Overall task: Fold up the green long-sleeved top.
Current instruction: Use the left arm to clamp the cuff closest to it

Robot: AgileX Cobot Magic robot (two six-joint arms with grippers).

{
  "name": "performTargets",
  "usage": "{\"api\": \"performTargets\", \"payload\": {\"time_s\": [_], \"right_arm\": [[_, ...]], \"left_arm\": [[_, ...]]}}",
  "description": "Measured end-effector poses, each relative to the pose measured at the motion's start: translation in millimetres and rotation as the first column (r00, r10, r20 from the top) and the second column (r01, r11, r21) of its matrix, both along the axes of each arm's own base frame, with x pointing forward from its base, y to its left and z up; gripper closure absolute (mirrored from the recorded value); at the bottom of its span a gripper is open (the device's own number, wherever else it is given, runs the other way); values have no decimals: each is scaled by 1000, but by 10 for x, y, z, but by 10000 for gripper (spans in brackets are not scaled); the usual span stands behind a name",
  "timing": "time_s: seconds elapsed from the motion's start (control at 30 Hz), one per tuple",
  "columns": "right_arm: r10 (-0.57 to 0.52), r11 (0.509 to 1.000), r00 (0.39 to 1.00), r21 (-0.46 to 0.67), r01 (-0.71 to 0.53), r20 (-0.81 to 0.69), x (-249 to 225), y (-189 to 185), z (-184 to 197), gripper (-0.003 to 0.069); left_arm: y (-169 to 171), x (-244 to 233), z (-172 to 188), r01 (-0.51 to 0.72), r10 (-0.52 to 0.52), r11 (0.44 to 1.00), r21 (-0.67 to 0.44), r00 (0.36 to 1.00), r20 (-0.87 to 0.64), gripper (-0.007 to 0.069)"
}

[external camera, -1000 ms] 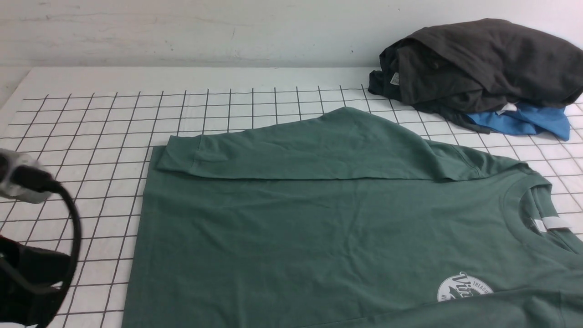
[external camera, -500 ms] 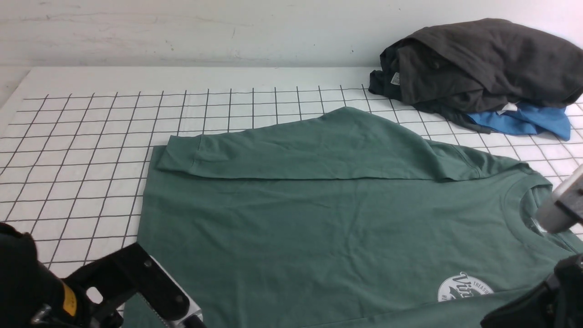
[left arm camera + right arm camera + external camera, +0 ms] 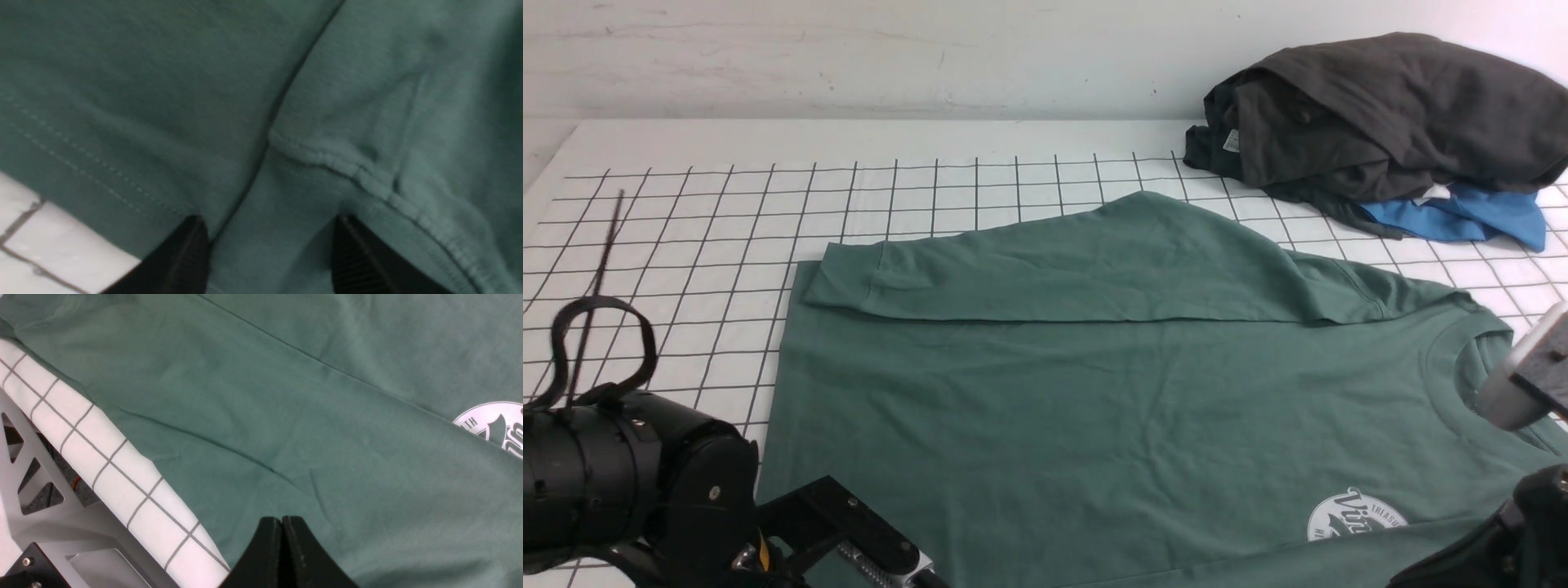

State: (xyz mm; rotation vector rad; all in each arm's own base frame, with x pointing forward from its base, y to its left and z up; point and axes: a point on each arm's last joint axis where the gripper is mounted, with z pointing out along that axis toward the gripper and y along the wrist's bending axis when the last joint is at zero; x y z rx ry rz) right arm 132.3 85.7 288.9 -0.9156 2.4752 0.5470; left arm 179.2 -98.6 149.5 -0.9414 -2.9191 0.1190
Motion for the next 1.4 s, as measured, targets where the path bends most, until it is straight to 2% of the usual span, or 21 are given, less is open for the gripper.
{"api": "performTargets", "payload": {"time_s": [0.23, 0.43, 0.47, 0.67, 1.07, 1.17, 1.4], "right_arm": [[-3, 1000, 1000, 10, 3, 0, 1, 7, 1, 673], [-6, 1000, 1000, 12, 6, 5, 6, 7, 4, 673], [-8, 1000, 1000, 13, 8, 12, 12, 8, 6, 673], [-9, 1000, 1000, 14, 8, 20, 18, 8, 8, 673], [-10, 1000, 1000, 16, 10, 26, 23, 9, 11, 673], [-10, 1000, 1000, 17, 10, 25, 23, 10, 11, 673], [-12, 1000, 999, 18, 12, 30, 28, 10, 13, 673]], "left_arm": [[-6, 12, -8, 1, -1, 1000, 4, 1000, -8, 258], [-7, 9, 19, -2, 2, 1000, -5, 1000, 3, 361], [-6, -2, 38, -6, 6, 1000, -13, 1000, 11, 405], [-1, -15, 103, -8, 9, 999, -32, 999, 47, 484], [2, -21, 128, -4, 6, 999, -39, 998, 59, 548], [1, -21, 128, -3, 5, 999, -39, 998, 59, 594], [-6, -1, 173, 7, -6, 1000, -30, 999, 47, 602]]}}
